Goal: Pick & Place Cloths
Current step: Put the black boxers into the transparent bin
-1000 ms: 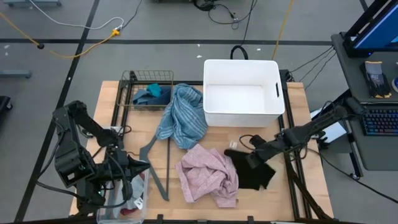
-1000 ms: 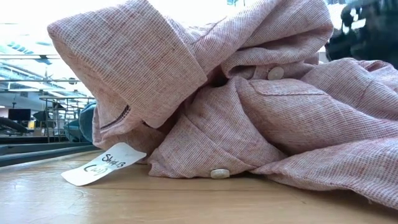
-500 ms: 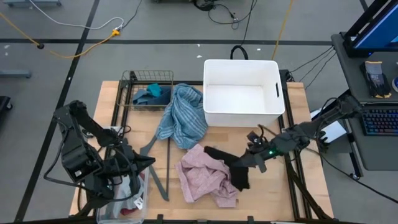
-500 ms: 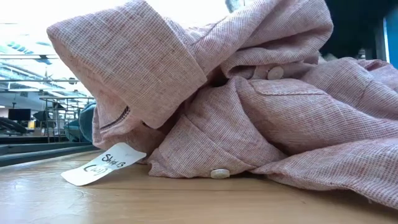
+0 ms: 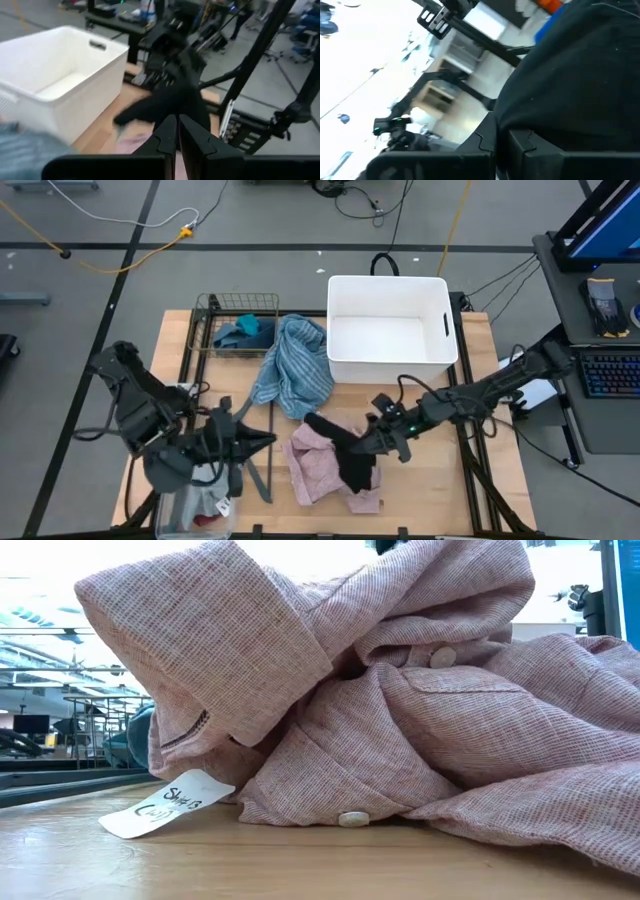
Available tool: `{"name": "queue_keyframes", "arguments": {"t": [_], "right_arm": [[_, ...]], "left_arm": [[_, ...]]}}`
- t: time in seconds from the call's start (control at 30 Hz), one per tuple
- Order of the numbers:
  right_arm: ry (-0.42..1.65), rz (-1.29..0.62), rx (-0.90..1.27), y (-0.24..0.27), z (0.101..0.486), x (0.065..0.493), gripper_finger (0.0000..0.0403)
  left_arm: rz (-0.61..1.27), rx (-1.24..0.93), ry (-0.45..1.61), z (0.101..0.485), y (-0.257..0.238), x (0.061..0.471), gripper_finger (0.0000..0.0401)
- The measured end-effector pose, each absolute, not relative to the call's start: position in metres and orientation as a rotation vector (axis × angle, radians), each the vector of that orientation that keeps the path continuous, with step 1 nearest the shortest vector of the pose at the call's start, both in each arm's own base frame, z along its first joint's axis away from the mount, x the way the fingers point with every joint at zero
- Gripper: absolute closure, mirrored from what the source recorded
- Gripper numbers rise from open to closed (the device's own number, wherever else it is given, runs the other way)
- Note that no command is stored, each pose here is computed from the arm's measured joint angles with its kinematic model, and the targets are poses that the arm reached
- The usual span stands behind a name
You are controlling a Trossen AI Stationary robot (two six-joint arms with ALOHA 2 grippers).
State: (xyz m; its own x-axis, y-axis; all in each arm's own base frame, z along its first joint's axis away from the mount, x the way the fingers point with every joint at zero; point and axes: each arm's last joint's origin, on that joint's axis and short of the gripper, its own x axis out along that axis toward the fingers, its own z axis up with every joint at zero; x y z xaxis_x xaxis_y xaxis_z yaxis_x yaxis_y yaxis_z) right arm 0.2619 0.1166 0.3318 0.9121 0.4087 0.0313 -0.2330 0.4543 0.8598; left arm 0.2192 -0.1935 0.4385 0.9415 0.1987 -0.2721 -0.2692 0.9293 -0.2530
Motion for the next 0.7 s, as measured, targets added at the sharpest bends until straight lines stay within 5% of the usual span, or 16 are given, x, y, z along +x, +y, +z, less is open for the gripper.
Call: {"name": "queue_keyframes", "arguments": {"t": [0.33, 0.7], "right_arm": [[0.174, 0.596, 1.029, 0.117, 0.349, 0.299, 0.0403], [0.239, 0.678, 1.038, 0.113, 0.359, 0.33, 0.0403]], "left_arm": [[0.111, -0.208, 0.197, 0.443, -0.187, 0.26, 0.0368], [-0.056, -0.165, 0.2, 0.439, -0.18, 0.287, 0.0226]]}}
